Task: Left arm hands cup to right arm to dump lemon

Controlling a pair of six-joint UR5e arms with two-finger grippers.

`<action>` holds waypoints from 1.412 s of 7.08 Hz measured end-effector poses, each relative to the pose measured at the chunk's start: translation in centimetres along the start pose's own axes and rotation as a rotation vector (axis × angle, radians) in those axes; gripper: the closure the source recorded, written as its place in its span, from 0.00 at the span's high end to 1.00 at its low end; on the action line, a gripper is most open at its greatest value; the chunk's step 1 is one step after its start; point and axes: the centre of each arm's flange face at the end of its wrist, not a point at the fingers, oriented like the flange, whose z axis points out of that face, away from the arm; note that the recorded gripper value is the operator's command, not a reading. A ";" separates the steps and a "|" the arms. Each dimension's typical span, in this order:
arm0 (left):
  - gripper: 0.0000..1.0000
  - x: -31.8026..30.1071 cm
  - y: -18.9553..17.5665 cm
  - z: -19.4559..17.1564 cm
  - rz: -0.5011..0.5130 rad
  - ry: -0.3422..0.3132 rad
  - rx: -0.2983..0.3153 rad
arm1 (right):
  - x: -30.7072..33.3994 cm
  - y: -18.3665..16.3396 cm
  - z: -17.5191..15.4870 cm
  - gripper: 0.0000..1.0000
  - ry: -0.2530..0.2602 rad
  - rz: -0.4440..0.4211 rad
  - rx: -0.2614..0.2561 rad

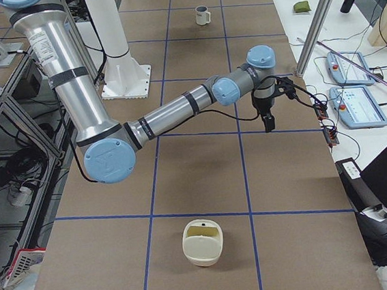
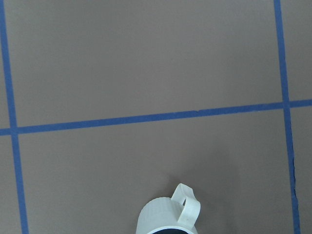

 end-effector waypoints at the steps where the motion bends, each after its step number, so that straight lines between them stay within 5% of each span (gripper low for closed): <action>1: 1.00 -0.8 -0.9 -0.9 0.002 -0.010 -0.005 | 2.1 0.4 -1.0 1.00 -0.019 0.048 -0.029; 4: 1.00 -2.1 -4.6 -2.5 -0.032 -0.020 -0.016 | 7.9 2.8 -2.1 1.00 -0.055 0.160 -0.061; 10: 1.00 -0.8 -6.0 -3.7 -0.049 -0.015 -0.033 | 12.6 6.7 -1.5 1.00 -0.045 0.060 -0.080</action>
